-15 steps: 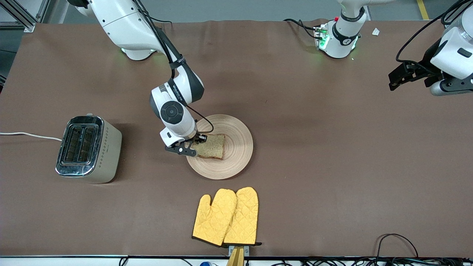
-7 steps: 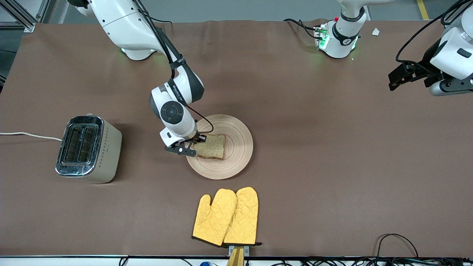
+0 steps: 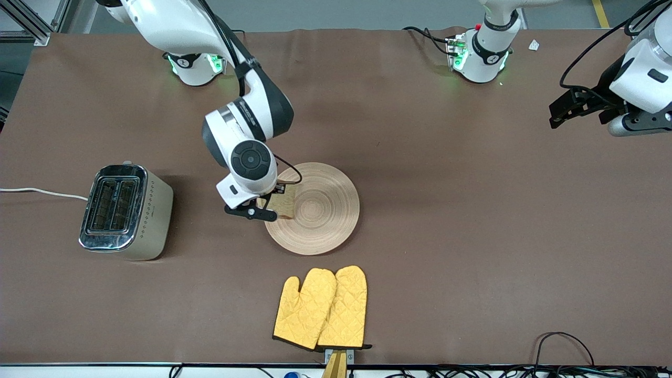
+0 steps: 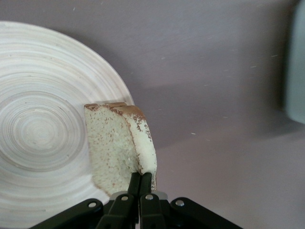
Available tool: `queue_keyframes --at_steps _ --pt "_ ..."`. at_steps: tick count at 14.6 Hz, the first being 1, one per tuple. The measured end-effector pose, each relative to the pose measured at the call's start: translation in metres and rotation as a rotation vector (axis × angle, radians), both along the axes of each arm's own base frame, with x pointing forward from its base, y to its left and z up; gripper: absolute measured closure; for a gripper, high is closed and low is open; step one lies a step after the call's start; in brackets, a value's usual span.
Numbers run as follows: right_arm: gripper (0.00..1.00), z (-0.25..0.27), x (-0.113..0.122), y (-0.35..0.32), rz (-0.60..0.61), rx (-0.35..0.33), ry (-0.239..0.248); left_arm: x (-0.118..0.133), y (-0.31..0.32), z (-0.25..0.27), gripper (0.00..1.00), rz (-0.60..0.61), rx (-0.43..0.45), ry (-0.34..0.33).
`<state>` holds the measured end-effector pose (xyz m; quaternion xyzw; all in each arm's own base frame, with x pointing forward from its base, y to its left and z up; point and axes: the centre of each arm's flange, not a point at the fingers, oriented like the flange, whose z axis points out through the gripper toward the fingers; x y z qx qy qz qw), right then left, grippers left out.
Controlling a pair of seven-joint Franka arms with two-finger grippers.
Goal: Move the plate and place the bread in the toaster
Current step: 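Lift the bread and carry it above the toaster with the right gripper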
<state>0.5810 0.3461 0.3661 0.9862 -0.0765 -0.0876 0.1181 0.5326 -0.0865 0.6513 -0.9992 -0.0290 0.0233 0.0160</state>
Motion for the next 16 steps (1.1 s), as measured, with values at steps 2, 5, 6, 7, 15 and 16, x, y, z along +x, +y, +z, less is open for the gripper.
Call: queue_keyframes --at_steps 2,5,6,7,15,16 --pt "0.98 0.028 0.001 -0.008 0.011 -0.073 -0.007 0.0 0.0 0.0 0.0 0.0 0.0 0.0" --pt "0.98 0.063 -0.003 -0.027 0.005 -0.169 -0.021 0.0 0.0 0.0 0.0 0.0 -0.001 0.0" --pt "0.98 0.075 -0.004 -0.038 -0.001 -0.211 -0.033 0.0 0.0 0.0 0.0 0.0 -0.001 0.0" --pt "0.98 0.087 -0.004 -0.05 -0.01 -0.255 -0.042 0.0 0.0 0.0 0.0 0.0 -0.002 0.001" --pt "0.98 0.118 0.018 -0.149 -0.009 -0.52 -0.011 0.0 0.0 0.0 0.0 0.0 -0.002 0.0" --pt "0.98 0.12 0.024 -0.166 0.005 -0.544 -0.001 0.0 0.0 0.0 0.0 0.001 -0.002 0.0"
